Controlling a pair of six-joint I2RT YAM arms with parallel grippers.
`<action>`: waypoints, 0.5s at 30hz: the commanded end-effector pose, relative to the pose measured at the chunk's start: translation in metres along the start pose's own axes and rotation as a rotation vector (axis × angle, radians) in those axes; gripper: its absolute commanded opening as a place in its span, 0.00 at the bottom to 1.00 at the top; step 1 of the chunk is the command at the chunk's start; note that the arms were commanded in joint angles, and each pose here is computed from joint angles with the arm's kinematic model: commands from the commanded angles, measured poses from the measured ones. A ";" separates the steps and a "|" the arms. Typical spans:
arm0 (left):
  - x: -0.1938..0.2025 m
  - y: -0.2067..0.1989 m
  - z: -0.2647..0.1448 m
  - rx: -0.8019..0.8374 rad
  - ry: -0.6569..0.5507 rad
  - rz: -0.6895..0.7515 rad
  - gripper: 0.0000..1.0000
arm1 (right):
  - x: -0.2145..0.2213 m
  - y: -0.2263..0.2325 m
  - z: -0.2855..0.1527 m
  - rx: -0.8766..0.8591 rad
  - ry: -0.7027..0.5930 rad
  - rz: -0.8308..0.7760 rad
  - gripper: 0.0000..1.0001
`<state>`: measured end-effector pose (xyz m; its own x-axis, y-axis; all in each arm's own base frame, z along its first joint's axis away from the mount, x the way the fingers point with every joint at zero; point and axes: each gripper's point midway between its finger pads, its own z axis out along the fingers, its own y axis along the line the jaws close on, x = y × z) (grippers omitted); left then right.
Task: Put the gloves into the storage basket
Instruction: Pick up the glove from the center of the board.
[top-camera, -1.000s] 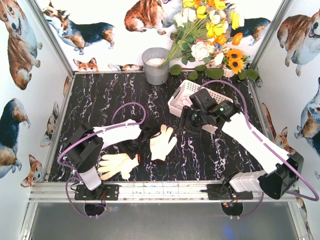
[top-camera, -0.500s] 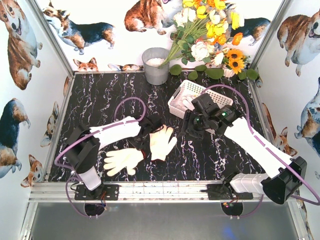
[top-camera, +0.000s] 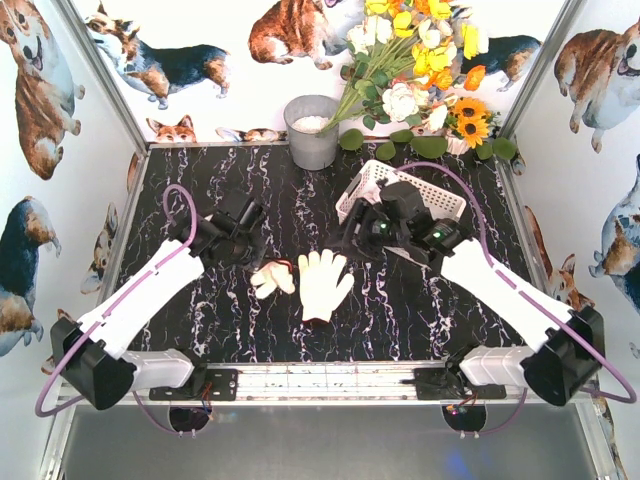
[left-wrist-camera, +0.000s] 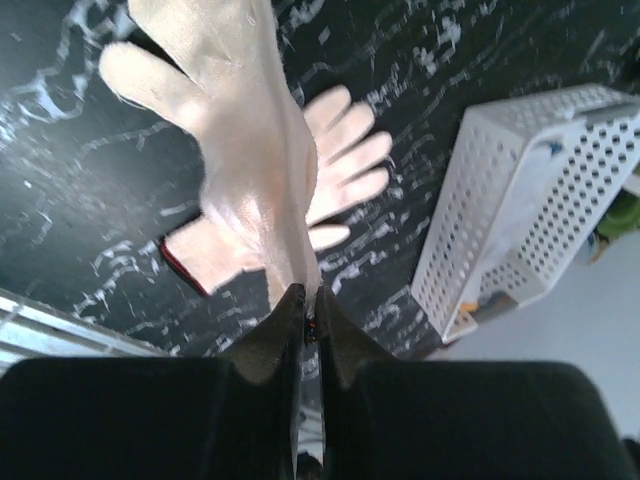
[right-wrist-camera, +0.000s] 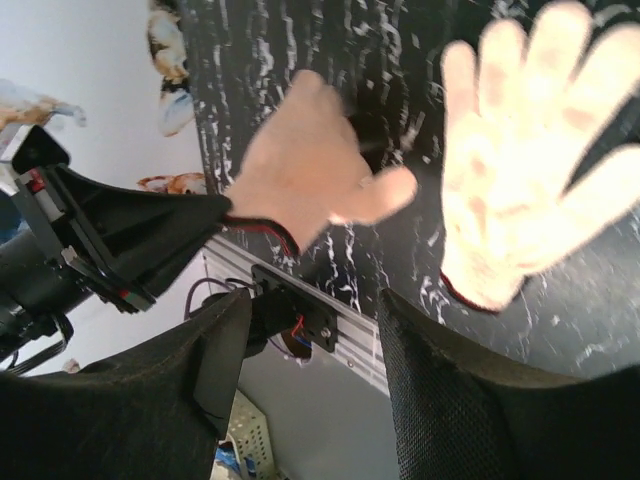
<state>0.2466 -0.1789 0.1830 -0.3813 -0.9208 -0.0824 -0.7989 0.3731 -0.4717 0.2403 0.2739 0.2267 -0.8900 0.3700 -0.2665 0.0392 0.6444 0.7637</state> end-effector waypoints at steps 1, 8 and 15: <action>0.026 -0.035 -0.023 0.089 0.159 -0.004 0.00 | -0.022 0.064 0.000 -0.241 -0.051 -0.154 0.56; 0.040 -0.071 -0.038 0.164 0.242 -0.040 0.00 | 0.003 0.068 0.017 -0.227 0.082 -0.439 0.55; 0.044 -0.067 -0.046 0.185 0.283 -0.096 0.00 | 0.013 0.048 0.026 -0.136 0.133 -0.579 0.50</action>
<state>0.2655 -0.2363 0.2379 -0.4561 -0.8783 0.1436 -0.7518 0.2939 -0.5903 0.2388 0.3273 0.2352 -0.8649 -0.0193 -0.5016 -0.4027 0.6232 0.6705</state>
